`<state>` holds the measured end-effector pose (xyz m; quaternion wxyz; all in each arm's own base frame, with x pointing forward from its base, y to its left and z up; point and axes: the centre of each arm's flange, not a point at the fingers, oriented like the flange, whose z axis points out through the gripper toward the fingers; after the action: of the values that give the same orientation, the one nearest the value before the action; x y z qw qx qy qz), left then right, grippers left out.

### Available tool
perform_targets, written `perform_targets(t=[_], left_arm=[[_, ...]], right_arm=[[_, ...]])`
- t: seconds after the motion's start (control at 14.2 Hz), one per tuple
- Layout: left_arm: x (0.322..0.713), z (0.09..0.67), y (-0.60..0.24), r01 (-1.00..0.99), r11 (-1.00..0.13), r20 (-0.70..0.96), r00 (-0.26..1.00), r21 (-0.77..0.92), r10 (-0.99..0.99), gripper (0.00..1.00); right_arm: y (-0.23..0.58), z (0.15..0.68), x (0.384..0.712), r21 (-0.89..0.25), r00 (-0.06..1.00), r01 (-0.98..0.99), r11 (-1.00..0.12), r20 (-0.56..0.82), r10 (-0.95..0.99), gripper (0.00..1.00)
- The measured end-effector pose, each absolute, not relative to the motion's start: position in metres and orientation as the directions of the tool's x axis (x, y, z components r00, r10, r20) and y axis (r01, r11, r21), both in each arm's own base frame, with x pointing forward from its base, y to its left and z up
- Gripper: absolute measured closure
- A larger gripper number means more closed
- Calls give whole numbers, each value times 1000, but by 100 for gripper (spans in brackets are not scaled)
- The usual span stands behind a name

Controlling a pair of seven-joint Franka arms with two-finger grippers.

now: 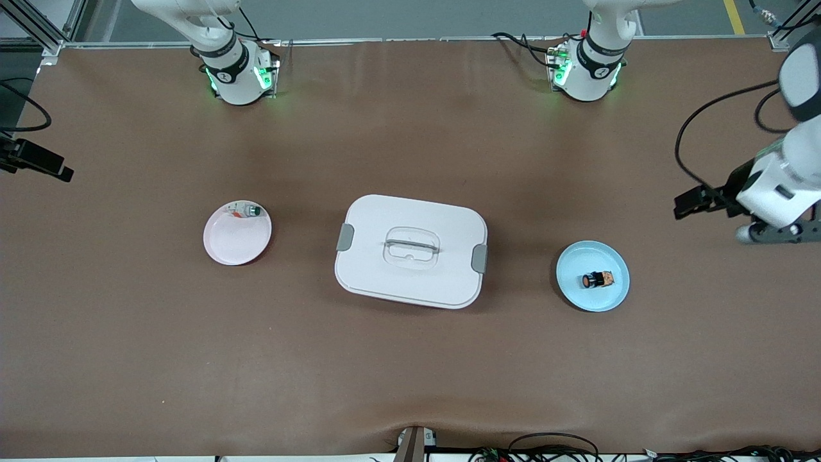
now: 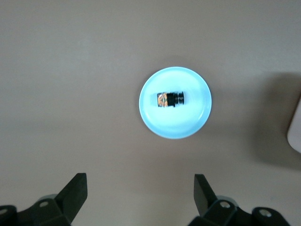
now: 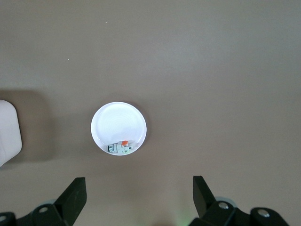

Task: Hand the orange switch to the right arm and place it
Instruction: 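Move the left gripper over the orange switch on the blue plate, then lower the left gripper and grasp the orange switch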

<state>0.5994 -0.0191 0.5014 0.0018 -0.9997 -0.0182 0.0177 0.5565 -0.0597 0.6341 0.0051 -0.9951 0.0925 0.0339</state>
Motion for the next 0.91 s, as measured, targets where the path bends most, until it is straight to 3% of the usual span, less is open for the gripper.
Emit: perform_targets(t=[0.91], left_arm=[[630, 314, -56, 117, -992, 39, 992, 43, 119, 0]], right_arm=[[-60, 636, 557, -4, 981, -185, -983, -59, -184, 0]])
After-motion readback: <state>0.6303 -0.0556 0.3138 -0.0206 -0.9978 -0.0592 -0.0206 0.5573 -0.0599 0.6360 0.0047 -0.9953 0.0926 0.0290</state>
